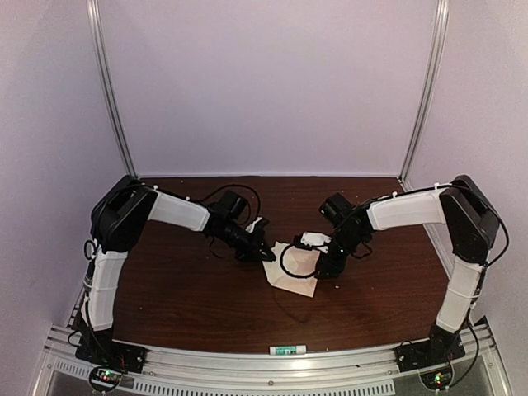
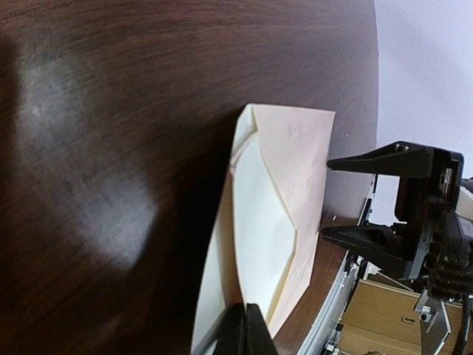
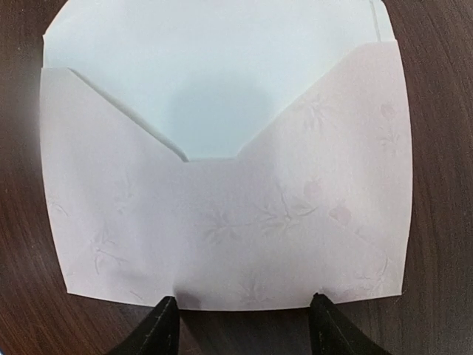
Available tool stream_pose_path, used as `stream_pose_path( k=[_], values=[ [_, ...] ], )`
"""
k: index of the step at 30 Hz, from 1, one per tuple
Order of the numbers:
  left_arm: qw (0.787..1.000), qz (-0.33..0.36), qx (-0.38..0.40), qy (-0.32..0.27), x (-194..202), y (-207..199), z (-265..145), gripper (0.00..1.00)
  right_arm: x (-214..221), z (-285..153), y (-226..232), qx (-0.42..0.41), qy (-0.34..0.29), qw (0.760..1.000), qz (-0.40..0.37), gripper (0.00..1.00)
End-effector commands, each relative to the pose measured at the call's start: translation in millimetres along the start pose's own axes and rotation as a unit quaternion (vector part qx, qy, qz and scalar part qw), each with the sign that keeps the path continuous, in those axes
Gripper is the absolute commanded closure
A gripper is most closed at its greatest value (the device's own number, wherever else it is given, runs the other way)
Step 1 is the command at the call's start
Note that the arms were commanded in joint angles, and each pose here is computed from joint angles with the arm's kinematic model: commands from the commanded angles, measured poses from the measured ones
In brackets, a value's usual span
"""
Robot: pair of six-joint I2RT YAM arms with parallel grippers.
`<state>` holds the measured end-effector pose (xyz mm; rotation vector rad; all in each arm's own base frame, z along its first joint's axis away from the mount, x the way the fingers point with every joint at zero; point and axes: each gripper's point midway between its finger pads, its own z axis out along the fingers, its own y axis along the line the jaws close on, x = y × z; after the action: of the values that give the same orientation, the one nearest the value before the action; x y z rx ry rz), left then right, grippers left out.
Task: Place the letter into the envelope and seal it
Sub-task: Place the 1/2-folded letter in the envelope.
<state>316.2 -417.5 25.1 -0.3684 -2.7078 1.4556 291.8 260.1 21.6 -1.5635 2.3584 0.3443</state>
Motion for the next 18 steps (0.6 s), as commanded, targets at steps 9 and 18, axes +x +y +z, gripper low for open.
stream_pose_path(
  k=[9,18],
  values=[
    [0.999,0.018,0.029,0.018,-7,-8,6,1.00,4,19,6,-0.009,0.017,1.000,-0.013,0.40],
    [1.000,0.009,-0.009,0.000,-19,7,-2,1.00,11,18,5,-0.005,0.032,0.999,-0.007,0.40]
  ],
)
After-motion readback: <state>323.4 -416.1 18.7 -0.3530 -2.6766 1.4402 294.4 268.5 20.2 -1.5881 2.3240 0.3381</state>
